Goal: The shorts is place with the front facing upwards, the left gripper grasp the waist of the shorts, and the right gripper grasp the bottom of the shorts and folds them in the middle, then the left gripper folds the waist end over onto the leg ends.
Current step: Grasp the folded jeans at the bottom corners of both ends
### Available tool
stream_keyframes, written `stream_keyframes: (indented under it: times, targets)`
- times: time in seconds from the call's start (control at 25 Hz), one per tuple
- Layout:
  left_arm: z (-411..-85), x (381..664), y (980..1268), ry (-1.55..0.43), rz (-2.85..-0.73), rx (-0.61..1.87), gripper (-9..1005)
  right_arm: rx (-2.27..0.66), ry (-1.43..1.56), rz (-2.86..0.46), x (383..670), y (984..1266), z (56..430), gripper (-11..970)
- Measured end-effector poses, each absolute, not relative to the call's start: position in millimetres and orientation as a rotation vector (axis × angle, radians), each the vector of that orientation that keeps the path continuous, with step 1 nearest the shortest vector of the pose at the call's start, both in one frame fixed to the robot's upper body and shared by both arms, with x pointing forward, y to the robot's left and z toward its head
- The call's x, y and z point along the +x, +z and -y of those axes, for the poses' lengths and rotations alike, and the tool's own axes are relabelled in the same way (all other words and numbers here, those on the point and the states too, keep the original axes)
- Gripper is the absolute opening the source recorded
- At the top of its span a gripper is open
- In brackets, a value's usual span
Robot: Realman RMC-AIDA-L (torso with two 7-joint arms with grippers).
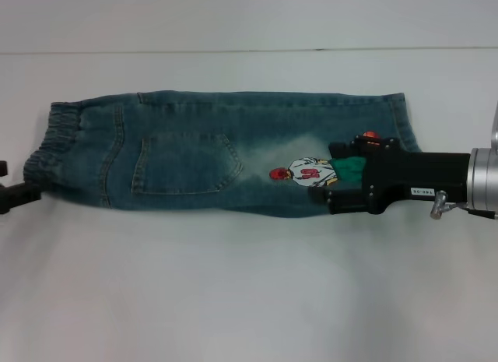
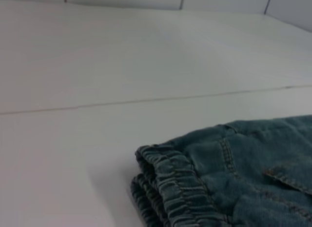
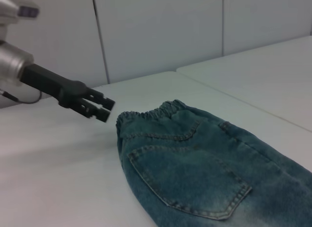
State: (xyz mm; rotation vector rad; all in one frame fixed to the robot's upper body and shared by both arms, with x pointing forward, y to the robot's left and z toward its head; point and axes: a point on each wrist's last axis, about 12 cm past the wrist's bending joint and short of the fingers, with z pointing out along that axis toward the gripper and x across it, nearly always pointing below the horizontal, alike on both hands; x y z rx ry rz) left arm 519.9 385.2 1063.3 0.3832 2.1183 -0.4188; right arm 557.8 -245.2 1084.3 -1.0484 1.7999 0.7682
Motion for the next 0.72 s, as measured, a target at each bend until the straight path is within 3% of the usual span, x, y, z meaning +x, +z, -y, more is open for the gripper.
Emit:
stream_keyframes:
  times: [0.72]
  targets:
    - [-377, 539, 1054, -0.275, -2.189, 0.485, 874, -1.04, 0.779, -1.81, 558, 1083, 243, 930]
